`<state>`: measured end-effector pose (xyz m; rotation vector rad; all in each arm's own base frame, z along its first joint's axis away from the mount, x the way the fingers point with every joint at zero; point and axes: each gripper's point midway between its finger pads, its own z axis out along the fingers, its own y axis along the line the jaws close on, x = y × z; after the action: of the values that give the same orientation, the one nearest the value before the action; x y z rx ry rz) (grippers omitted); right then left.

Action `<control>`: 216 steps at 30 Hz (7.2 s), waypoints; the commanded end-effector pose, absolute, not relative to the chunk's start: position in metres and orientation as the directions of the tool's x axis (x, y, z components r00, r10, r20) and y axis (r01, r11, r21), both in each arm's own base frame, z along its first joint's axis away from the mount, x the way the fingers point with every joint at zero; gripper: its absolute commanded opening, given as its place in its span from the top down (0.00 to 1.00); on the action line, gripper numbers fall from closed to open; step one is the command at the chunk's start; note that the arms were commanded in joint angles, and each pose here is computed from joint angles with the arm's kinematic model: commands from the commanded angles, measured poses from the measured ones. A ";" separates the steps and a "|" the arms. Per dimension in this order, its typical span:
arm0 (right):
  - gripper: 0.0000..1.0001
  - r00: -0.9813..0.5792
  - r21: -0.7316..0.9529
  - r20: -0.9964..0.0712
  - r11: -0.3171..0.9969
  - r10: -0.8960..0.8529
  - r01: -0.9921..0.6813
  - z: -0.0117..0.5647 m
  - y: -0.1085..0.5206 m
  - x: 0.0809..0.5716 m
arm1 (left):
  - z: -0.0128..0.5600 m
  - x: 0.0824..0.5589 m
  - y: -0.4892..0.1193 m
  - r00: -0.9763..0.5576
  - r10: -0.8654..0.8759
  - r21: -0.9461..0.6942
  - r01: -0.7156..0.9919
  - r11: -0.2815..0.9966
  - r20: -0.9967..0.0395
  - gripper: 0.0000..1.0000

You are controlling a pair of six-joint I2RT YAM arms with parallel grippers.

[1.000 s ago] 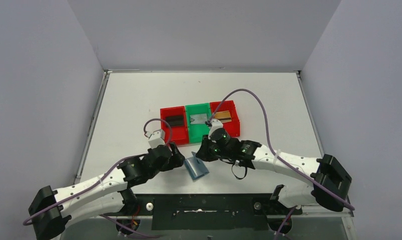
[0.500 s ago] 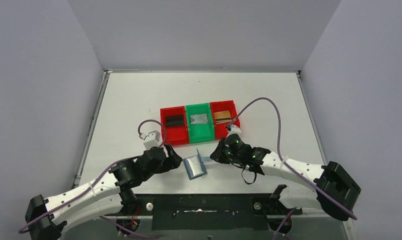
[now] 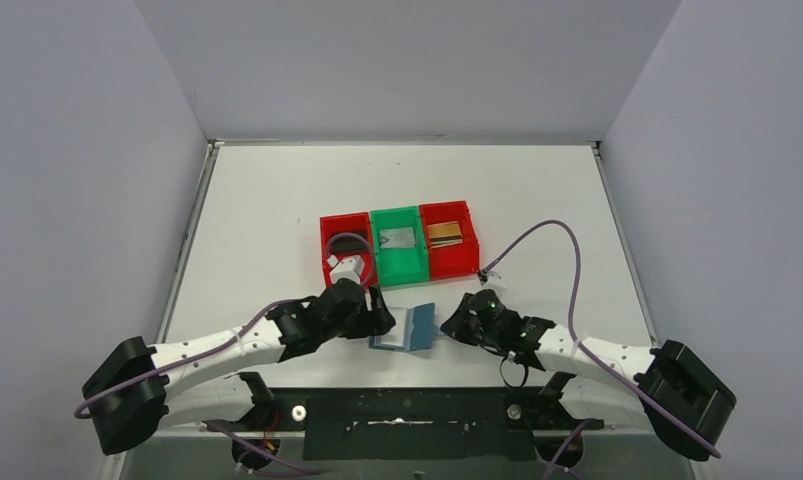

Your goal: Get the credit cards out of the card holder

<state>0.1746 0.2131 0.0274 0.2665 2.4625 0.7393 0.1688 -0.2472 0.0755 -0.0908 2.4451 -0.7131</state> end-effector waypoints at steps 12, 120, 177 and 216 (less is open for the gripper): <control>1.00 -0.819 0.523 -0.486 0.852 0.305 0.008 0.027 0.223 0.194 | 0.086 0.189 -0.290 -0.818 -0.216 -0.569 0.158 0.807 -0.533 0.41; 1.00 -0.826 0.505 -0.480 0.863 0.294 0.014 0.028 0.222 0.196 | 0.072 0.182 -0.289 -0.829 -0.168 -0.388 0.063 0.919 -0.533 0.36; 0.97 -0.813 0.522 -0.486 0.853 0.319 0.023 0.034 0.218 0.195 | 0.080 0.175 -0.363 -0.870 -0.175 -0.644 0.192 0.741 -0.461 0.37; 0.61 -0.504 0.490 -0.614 0.795 0.607 0.359 0.086 0.108 0.191 | 0.039 0.204 -0.433 -0.863 0.011 -0.538 0.325 0.778 -0.504 0.53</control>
<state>0.1833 0.1176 0.0735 0.6679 2.2207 0.4141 0.2015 -0.4322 0.0580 0.2316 2.4614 -0.9333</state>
